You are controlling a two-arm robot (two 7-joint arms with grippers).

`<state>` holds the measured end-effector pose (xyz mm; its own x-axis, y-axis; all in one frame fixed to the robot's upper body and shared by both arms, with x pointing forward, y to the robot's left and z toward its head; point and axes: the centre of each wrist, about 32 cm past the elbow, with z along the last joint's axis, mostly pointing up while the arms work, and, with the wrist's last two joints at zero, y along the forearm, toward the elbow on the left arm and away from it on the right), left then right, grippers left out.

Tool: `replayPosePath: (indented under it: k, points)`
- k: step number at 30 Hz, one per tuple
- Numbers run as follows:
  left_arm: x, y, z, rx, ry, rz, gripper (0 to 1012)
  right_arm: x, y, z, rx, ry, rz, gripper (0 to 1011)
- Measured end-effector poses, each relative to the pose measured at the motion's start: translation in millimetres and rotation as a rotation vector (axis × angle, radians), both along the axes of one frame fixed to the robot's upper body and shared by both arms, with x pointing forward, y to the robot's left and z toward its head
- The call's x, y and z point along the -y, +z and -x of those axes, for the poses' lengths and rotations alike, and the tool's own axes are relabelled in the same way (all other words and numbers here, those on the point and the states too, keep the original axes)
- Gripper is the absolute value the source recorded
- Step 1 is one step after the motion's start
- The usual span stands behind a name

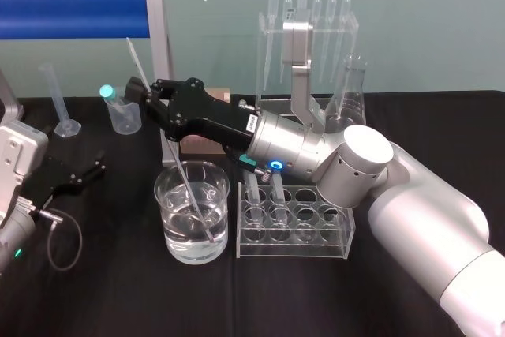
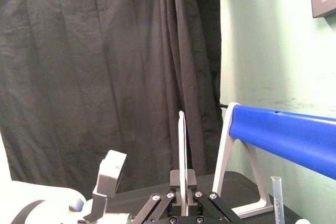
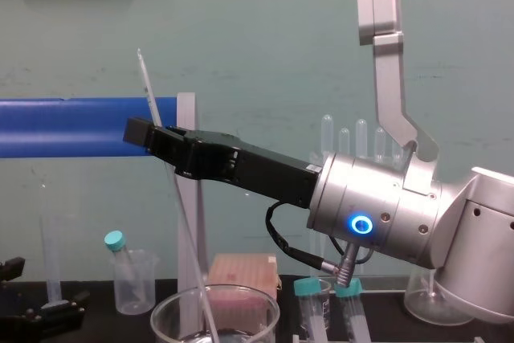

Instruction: Hold the thermometer with one hand and immerse one end into the beaker, then reinsert it into the test tube rack.

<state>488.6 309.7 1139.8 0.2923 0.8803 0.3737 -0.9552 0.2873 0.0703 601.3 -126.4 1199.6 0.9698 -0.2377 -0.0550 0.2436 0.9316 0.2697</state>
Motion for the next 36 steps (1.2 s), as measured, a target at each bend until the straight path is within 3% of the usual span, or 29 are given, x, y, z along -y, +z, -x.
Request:
replayPosePath:
  k: [12, 21, 28, 36]
  points:
    - [0.0, 0.0, 0.0, 0.0, 0.0, 0.0, 1008, 0.0, 0.0, 0.0, 0.0, 0.0, 0.0, 56]
    - [0.0, 0.0, 0.0, 0.0, 0.0, 0.0, 1008, 0.4, 6.9, -2.3, 0.038, 0.026, -0.06, 56]
    - [0.0, 0.0, 0.0, 0.0, 0.0, 0.0, 1008, 3.8, 24.7, -4.1, 0.089, 0.036, -0.133, 56]
    - [0.0, 0.0, 0.0, 0.0, 0.0, 0.0, 1008, 7.9, 55.7, -8.5, 0.154, 0.069, -0.241, 56]
